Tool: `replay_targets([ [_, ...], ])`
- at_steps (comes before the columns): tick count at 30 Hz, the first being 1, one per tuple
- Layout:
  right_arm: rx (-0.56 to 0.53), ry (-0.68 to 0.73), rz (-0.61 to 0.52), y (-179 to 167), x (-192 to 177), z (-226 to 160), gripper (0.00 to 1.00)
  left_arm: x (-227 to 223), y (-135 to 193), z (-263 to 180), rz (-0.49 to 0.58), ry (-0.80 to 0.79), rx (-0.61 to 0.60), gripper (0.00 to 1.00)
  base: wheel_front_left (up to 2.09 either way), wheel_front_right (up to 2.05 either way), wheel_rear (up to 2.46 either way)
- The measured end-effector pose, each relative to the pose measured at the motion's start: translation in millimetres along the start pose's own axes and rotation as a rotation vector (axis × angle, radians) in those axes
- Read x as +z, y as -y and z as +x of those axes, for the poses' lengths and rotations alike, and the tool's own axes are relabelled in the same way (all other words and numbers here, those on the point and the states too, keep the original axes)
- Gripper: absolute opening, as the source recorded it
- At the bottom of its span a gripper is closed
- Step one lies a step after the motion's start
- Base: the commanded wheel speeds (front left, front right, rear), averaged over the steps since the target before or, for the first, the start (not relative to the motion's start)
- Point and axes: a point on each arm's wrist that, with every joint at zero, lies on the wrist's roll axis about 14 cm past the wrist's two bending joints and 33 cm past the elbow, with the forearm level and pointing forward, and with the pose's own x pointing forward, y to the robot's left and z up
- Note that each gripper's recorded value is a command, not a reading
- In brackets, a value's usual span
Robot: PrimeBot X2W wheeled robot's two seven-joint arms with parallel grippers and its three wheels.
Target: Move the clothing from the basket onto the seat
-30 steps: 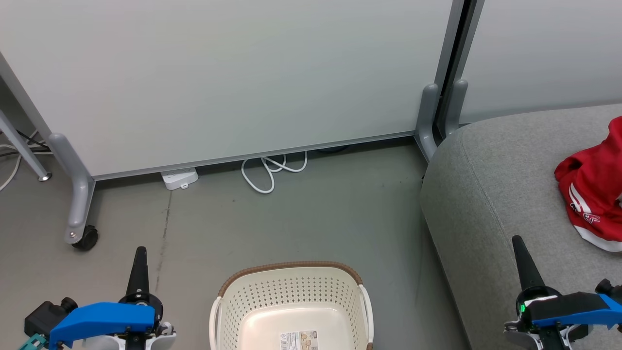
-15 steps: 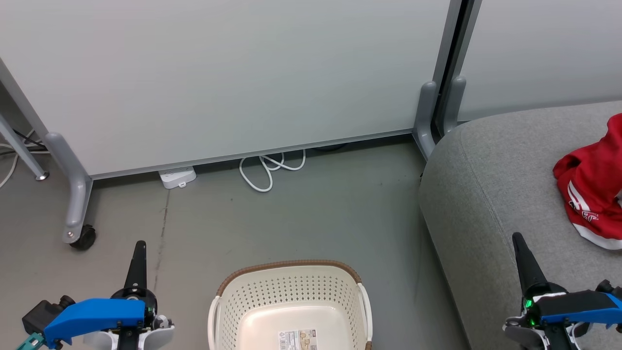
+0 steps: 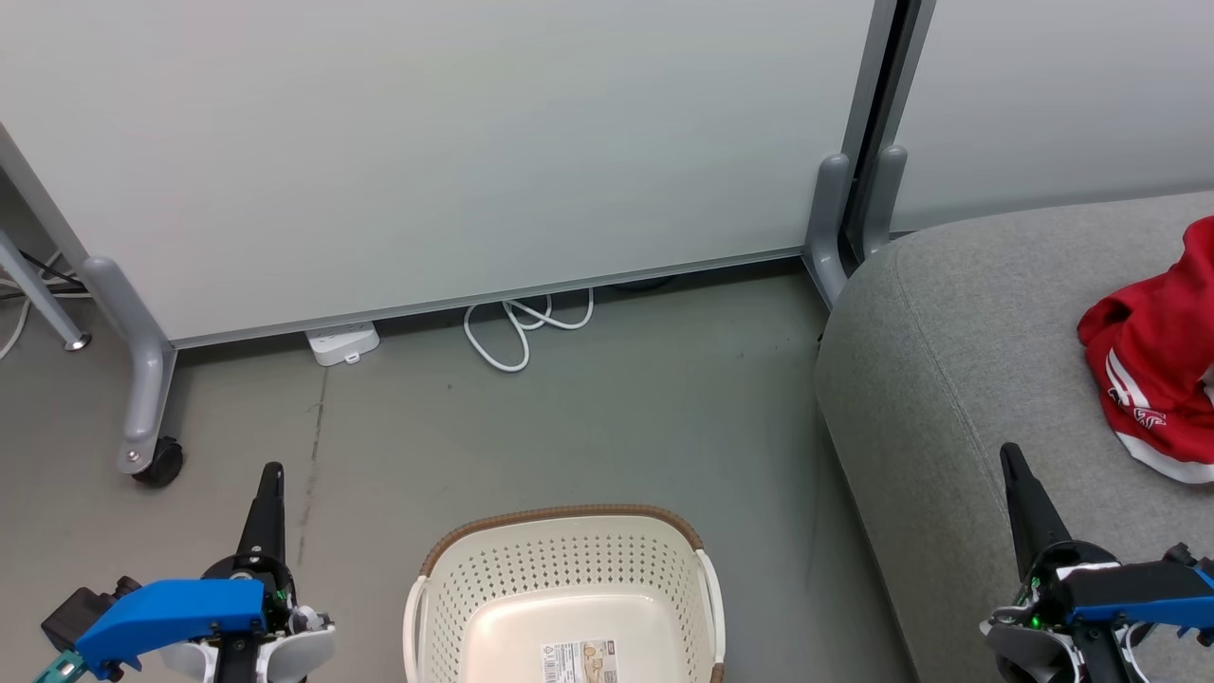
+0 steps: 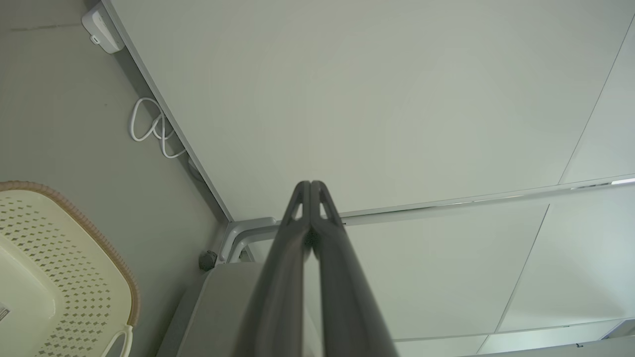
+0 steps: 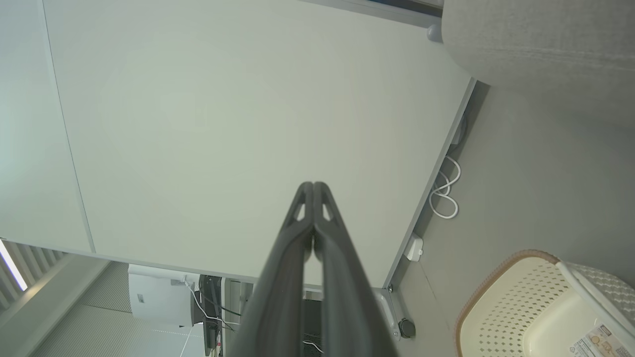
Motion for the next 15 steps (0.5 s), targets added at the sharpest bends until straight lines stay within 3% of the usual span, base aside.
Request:
replay_targets([
  [15, 0.016, -0.006, 0.116, -3.5, 0.9, 1.3, 0.0, 0.7, 5.5, 4.3, -0.11, -0.008, -0.021, 0.0, 0.0, 0.0, 0.0],
])
